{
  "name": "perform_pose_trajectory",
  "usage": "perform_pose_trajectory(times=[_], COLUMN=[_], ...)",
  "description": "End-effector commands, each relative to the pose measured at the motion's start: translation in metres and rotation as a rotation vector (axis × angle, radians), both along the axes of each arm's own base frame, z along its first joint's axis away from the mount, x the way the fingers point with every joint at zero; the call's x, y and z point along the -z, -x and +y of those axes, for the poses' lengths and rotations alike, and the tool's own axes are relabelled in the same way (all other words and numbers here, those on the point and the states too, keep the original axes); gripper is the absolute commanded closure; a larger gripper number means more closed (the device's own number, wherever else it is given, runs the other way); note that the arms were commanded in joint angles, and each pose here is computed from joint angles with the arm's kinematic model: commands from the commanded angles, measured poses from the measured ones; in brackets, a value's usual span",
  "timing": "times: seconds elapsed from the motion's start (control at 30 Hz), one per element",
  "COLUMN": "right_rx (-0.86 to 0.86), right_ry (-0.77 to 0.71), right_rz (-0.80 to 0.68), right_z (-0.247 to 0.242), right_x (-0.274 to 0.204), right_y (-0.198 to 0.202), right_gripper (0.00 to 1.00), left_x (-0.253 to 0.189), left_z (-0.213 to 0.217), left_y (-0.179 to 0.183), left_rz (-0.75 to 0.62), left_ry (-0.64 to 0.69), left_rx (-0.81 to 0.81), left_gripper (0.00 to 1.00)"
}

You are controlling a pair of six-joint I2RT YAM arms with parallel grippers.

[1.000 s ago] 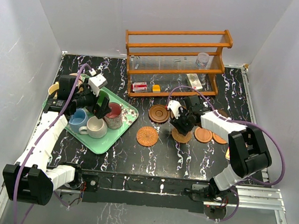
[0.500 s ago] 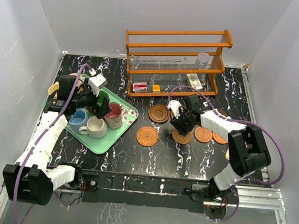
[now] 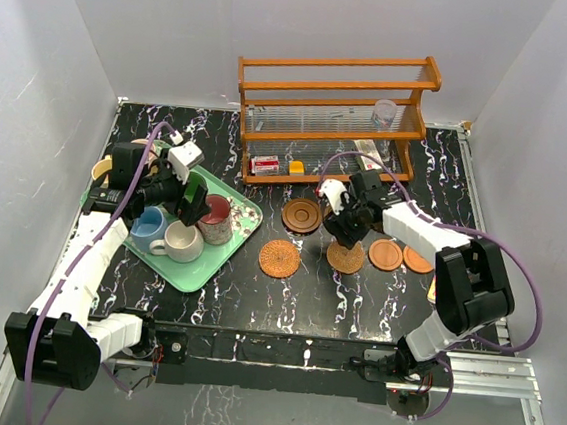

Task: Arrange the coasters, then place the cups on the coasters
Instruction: Move the coaster to the center of the board.

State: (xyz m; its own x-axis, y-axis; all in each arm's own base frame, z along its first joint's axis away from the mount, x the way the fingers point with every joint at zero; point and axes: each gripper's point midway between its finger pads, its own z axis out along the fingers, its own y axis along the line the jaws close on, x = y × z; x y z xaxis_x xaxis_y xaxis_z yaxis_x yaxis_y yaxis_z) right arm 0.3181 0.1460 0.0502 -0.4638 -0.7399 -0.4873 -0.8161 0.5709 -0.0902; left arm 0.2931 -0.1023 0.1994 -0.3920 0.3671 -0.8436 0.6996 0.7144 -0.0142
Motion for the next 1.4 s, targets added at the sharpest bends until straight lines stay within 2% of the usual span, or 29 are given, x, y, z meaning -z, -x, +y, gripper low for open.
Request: perform_pose_trajectory(times=[0.0,0.13,0.37,0.5,0.63,0.8,0.97,1.07,1.37], right_rx=[0.050,0.108,0.305,0.427,0.528,0.588,0.587,0.590,0.584], right_ry=[-0.076,-0.168,-0.289,-0.331,-0.340,-0.345,-0.347,-0.342,-0.339], right_rz=[-0.083,-0.106,-0.174,-0.237,-0.278,-0.318,-0.319,-0.314,-0.330], right_z=[-0.007,-0.021,-0.071,-0.109,-0.140,-0.159,-0.159,-0.161,-0.161], right_x=[-0.039,-0.057,-0.079,-0.094,-0.102,-0.105,-0.103,-0.101,-0.103], right_y=[-0.014,-0.015,-0.018,-0.024,-0.026,-0.023,-0.023,-0.023,-0.022], right_gripper=[0.48,0.48,0.47,0.45,0.43,0.35,0.28,0.19,0.08], left_x=[-0.012,-0.008,0.000,0.027,0.059,0.100,0.133,0.147,0.168], left_z=[-0.010,-0.023,-0.084,-0.124,-0.158,-0.184,-0.191,-0.193,-0.194], left_y=[0.001,-0.004,0.000,0.013,0.028,0.041,0.040,0.032,0.019], left_rz=[-0.022,0.020,0.012,0.037,0.069,0.117,0.107,0.090,0.079], left_ry=[-0.024,-0.099,-0.208,-0.275,-0.271,-0.295,-0.385,-0.422,-0.483], left_rx=[0.052,0.076,0.297,0.433,0.555,0.636,0.656,0.647,0.620], left_gripper=[0.01,0.01,0.01,0.01,0.01,0.01,0.01,0.01,0.01])
